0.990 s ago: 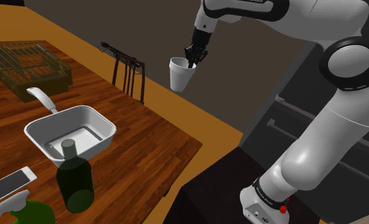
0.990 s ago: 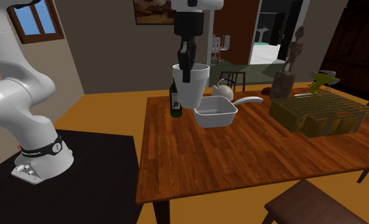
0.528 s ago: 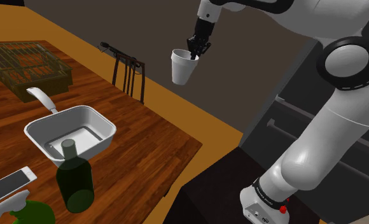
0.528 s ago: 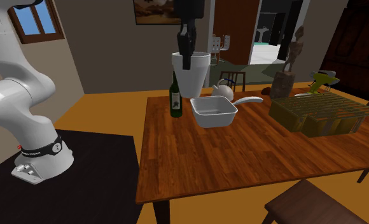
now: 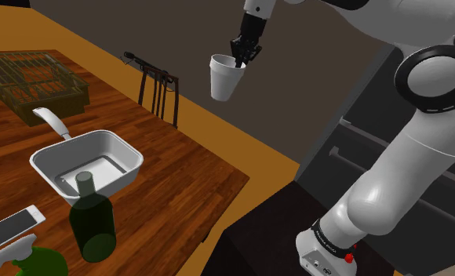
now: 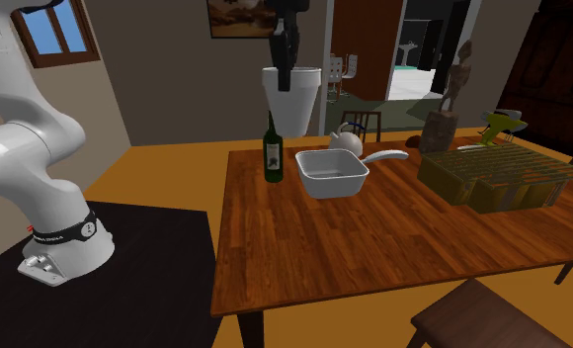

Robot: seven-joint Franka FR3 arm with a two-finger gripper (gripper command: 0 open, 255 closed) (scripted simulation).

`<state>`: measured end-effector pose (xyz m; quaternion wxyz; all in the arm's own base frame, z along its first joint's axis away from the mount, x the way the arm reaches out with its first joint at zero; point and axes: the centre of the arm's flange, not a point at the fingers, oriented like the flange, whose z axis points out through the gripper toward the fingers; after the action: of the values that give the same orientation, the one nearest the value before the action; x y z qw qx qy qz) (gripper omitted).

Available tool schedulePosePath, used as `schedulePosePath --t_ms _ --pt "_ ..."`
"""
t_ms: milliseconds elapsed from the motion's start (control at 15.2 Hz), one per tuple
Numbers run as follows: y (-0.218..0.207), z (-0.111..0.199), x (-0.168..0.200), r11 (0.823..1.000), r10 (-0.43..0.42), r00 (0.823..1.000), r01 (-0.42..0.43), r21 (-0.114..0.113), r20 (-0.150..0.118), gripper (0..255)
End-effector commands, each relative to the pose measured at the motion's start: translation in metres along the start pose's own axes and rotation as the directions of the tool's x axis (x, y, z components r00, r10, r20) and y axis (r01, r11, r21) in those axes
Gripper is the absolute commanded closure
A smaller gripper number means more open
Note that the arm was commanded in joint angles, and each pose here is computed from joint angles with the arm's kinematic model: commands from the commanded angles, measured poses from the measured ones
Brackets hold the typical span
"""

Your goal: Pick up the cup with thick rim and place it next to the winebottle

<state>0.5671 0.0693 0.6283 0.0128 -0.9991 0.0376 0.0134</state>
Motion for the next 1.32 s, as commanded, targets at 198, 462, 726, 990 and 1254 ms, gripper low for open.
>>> schedulePosePath --t_ms 198,462,726,990,1254 --pt "-0.053 0.002 -0.036 1.000 0.001 1.000 -0.001 0.000 0.000 255" --pt "-0.097 0.003 -0.066 1.000 0.001 1.000 -0.001 0.000 0.000 255" --pt "-0.141 0.005 -0.095 1.000 0.001 1.000 -0.001 0.000 0.000 255" --pt "-0.185 0.007 -0.125 1.000 0.001 1.000 -0.001 0.000 0.000 255" --pt "-0.228 0.009 -0.154 1.000 0.001 1.000 -0.001 0.000 0.000 255"
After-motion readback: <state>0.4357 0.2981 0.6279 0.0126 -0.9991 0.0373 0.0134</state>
